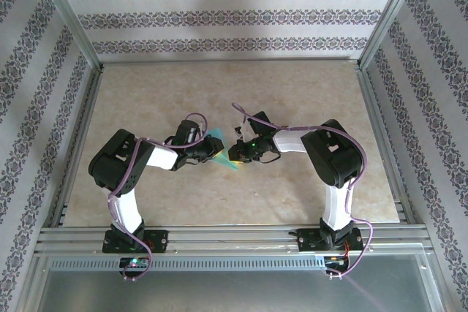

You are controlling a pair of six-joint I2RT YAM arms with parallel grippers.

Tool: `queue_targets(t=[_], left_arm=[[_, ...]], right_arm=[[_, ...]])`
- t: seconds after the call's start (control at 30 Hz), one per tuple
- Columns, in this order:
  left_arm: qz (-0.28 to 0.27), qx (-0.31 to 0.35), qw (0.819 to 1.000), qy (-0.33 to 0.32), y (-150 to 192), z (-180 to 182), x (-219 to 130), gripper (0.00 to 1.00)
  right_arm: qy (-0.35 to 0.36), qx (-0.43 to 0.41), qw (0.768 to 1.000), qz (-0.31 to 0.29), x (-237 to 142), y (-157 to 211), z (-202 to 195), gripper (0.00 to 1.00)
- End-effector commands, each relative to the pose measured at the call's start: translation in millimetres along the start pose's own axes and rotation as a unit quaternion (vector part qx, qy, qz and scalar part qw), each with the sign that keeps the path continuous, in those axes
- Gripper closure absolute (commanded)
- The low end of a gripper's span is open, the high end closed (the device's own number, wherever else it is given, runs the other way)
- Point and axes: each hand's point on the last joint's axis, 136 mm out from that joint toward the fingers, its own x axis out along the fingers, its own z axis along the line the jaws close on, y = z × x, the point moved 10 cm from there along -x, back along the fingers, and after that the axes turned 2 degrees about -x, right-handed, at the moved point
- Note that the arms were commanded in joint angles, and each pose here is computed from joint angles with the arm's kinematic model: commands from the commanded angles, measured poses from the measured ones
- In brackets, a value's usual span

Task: Fold a paper plane with a square sheet of paper (pick it up from the middle)
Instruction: Fourth fold the wing at the center of the table.

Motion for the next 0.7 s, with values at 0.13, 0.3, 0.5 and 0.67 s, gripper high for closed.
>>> queue_targets(t=[0.13, 0.3, 0.5, 0.67], left_arm=[[0.013, -0.034, 0.997, -0.063, 4, 24, 4, 0.84], [0.015, -0.035, 0.997, -0.073, 4, 26, 5, 0.84], [0.017, -0.041, 0.995, -0.089, 4, 29, 5, 0.84], [0.021, -0.047, 0.993, -0.103, 4, 32, 6, 0.84]], right_arm=[[0.016, 0.02, 1.0, 0.001, -11, 5, 0, 0.84], [0.002, 0.02, 1.0, 0.007, -17, 10, 4, 0.86], [0.011, 0.031, 0.999, 0.019, -17, 19, -1, 0.87], [0.039, 0.041, 0.998, 0.021, -11, 22, -12, 0.88]])
